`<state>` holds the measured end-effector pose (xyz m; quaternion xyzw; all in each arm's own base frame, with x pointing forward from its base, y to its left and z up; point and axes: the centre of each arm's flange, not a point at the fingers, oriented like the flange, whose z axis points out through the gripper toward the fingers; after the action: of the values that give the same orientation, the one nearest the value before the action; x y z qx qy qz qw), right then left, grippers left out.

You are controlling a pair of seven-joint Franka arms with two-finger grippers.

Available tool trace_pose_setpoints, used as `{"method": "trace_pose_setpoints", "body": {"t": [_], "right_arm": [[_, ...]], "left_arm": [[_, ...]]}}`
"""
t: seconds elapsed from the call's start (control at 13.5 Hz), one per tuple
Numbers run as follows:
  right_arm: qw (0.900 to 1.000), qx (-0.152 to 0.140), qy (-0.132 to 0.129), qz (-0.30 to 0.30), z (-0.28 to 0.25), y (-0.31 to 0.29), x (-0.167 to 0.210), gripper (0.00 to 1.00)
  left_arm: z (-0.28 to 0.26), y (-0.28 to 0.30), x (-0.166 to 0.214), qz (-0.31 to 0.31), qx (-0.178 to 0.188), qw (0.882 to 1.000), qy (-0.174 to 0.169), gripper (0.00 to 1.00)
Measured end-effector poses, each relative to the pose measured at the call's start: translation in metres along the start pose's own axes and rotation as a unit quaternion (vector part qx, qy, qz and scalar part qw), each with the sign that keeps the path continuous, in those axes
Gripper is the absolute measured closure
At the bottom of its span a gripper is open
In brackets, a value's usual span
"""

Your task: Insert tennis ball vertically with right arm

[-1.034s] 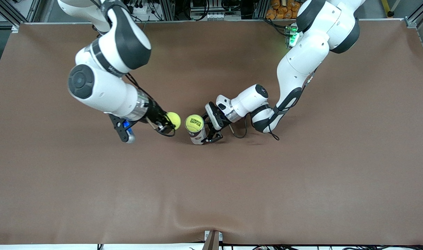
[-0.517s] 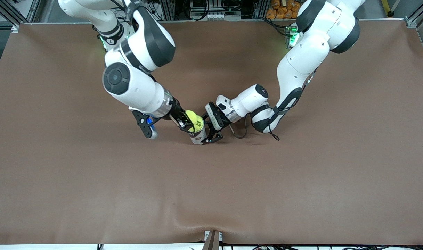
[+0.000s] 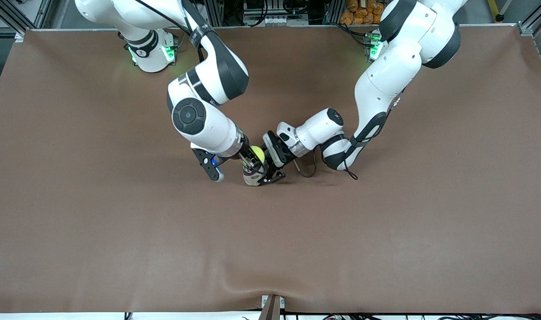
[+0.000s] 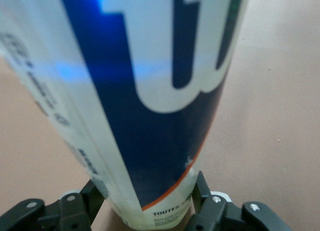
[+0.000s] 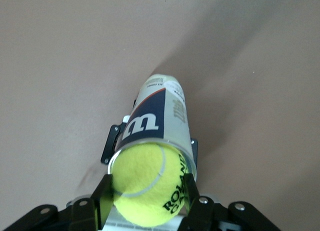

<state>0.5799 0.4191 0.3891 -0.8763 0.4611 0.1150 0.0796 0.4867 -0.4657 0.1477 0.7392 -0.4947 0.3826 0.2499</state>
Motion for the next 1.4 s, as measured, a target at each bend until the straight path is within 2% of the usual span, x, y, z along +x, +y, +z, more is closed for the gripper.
{"method": "trace_pose_setpoints", "body": {"t": [0.15,0.44,0.81,1.03,1.4], "right_arm": [[1.000,-0.002,0.002,0.004,0.003,0.000,0.006,0.35],[1.000,-0.009,0.002,0.009,-0.003,0.001,0.013,0.00],[1.000,-0.016,-0.009,0.016,-0.071,0.004,0.032,0.00],[1.000,0.007,-0.010,0.014,-0.126,0.013,0.087,0.00],[0.997,0.050,0.003,-0.064,-0.193,0.054,0.229,0.00]], "left_arm": [[0.000,-0.001,0.000,0.000,0.001,1.000,-0.001,0.26],[0.000,0.000,0.000,0.000,0.000,1.000,-0.001,0.26],[0.000,0.000,0.000,0.000,0.000,1.000,-0.001,0.26],[0.000,0.000,0.000,0.000,0.000,1.000,-0.001,0.26],[0.000,0.000,0.000,0.000,0.000,1.000,-0.001,0.26]]}}
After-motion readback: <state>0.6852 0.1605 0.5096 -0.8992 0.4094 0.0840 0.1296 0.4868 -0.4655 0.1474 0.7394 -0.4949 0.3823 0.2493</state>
